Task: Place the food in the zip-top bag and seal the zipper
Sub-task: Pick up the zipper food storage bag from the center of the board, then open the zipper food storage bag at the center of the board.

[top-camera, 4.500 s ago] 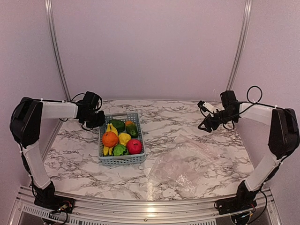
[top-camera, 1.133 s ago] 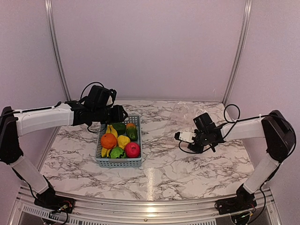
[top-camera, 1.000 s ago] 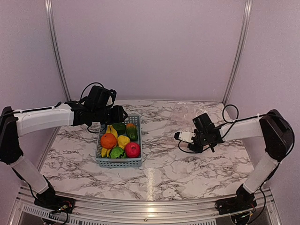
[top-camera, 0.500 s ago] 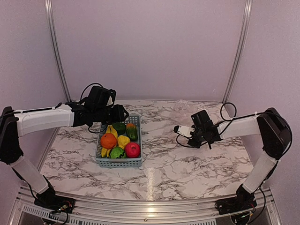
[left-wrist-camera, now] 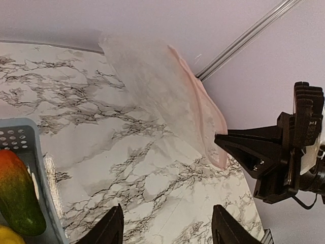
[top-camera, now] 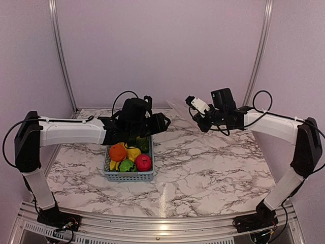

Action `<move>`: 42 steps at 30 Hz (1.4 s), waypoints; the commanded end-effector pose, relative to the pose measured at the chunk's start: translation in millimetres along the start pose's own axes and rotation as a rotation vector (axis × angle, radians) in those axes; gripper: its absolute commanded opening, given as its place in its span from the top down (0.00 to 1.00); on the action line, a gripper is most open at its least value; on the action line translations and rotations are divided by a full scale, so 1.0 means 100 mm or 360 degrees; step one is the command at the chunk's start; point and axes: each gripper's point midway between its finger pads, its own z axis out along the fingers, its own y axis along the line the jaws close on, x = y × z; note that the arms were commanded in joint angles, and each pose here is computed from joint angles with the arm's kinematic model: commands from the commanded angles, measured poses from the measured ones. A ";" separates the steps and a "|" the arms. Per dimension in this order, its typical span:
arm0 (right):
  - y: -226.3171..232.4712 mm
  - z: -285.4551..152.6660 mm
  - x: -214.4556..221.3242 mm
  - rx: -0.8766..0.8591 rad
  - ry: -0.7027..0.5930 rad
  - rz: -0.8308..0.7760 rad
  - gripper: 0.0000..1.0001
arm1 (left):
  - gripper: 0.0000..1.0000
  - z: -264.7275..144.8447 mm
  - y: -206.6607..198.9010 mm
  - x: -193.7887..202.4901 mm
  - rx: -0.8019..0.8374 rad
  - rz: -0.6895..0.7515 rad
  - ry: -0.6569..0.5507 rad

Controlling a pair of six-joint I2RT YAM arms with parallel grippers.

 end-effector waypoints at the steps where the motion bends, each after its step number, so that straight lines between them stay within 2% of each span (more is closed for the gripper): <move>1: 0.24 0.05 0.00 -0.0202 0.0043 0.0148 1.00 | 0.38 0.24 -0.37 -0.05 0.0158 -0.0087 -0.0055; 6: 0.29 0.02 -0.05 -0.0259 0.0020 0.0189 1.00 | 0.36 0.44 -0.48 0.04 0.0188 -0.0129 -0.0066; 20: 0.29 -0.20 -0.28 -0.0305 -0.0087 0.0253 1.00 | 0.54 0.90 -0.30 0.16 0.0014 -0.0260 -0.0067; 24: 0.16 -0.27 -0.33 -0.0193 -0.0104 0.0241 1.00 | 0.57 1.04 -0.24 0.27 -0.0023 -0.0264 -0.0038; 29: -0.11 -0.39 -0.36 0.0052 -0.0107 0.0214 1.00 | 0.78 1.09 -0.12 0.37 -0.0079 -0.0269 -0.0020; 33: -0.44 -0.52 -0.33 0.0365 -0.0090 0.0185 1.00 | 0.85 1.06 -0.09 0.36 -0.0092 -0.0257 -0.0034; 37: -0.58 -0.59 -0.29 0.0503 -0.0067 0.0163 1.00 | 0.93 1.03 -0.10 0.33 -0.0085 -0.0235 -0.0051; 40: -0.62 -0.60 -0.26 0.0545 -0.0049 0.0162 1.00 | 0.93 1.02 -0.12 0.30 -0.0076 -0.0224 -0.0060; 42: -0.60 -0.59 -0.26 0.0531 -0.0048 0.0156 1.00 | 0.87 1.00 -0.18 0.26 -0.0024 -0.0201 -0.0078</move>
